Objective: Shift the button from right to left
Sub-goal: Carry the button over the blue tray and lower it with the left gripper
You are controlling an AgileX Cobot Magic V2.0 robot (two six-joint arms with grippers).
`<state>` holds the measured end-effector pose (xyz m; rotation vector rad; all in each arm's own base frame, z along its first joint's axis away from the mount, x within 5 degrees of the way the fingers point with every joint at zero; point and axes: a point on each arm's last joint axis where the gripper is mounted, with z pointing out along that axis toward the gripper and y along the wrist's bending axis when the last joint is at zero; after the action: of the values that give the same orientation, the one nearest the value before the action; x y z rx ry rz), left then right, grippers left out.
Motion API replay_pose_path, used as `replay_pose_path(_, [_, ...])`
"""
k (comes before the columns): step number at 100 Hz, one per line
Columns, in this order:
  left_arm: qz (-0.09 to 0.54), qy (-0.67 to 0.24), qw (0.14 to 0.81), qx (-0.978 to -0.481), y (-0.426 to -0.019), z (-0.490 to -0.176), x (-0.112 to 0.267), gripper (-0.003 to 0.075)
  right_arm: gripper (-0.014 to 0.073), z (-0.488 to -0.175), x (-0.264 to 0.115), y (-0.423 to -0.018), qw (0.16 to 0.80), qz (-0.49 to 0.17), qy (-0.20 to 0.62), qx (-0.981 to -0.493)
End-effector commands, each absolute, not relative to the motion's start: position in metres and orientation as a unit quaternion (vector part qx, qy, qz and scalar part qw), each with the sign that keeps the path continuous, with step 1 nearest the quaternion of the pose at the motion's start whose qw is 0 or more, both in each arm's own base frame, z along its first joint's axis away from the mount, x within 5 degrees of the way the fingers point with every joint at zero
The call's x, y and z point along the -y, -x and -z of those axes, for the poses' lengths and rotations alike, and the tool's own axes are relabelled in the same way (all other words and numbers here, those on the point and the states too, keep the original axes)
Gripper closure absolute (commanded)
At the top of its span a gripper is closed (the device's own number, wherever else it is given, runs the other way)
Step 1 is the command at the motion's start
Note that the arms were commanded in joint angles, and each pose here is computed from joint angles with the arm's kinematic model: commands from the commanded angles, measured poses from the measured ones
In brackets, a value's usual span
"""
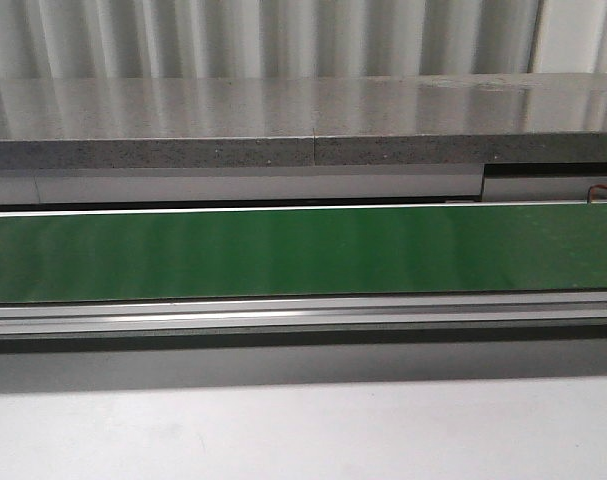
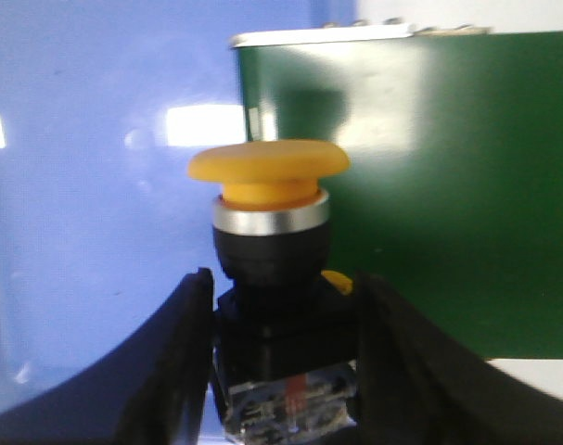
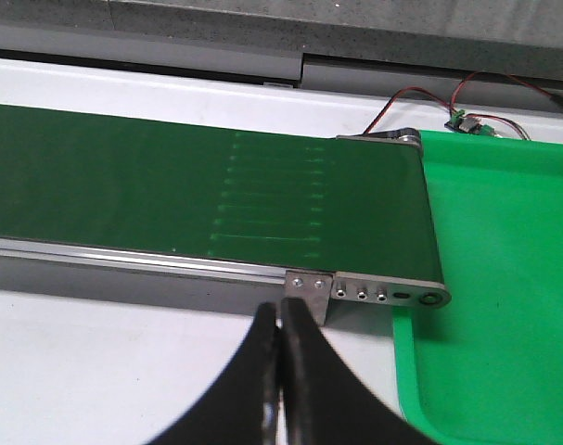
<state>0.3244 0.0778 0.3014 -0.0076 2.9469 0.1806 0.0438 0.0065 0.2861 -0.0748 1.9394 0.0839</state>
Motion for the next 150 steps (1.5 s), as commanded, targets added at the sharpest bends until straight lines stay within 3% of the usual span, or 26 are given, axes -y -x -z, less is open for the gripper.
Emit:
replay_pose_path(1, [-0.101,0.011,0.095,-0.99,-0.317,-0.317,-0.095,0.066,0.0661,-0.299,-0.006,-0.046,0.601,-0.031,0.034,-0.798])
replay_pose_path(60, [-0.127,0.035,0.004,-0.991,-0.344,-0.234,-0.153,0.0659,0.0661,-0.299,-0.006,-0.046,0.601,-0.031,0.034,-0.798])
replay_pose_path(88, [-0.125,0.022,0.018,-0.992,-0.354,-0.217,-0.158,0.0651,0.0661,-0.299,-0.006,-0.046,0.601,-0.031,0.034,-0.798])
replay_pose_path(100, [-0.123,0.012,0.015,-0.992,-0.355,-0.215,-0.158,0.0562,0.0661,-0.299,-0.006,-0.046,0.601,-0.031,0.034,-0.798])
replay_pose_path(122, [-0.122,0.012,0.019,-0.992,-0.356,-0.214,-0.158,0.0286,0.0661,-0.299,-0.006,-0.046,0.601,-0.031,0.034,-0.798])
replay_pose_path(150, [-0.124,0.013,0.029,-0.992,-0.358,-0.214,-0.159,0.0269,0.0661,-0.299,-0.006,-0.046,0.601,-0.031,0.034,-0.798])
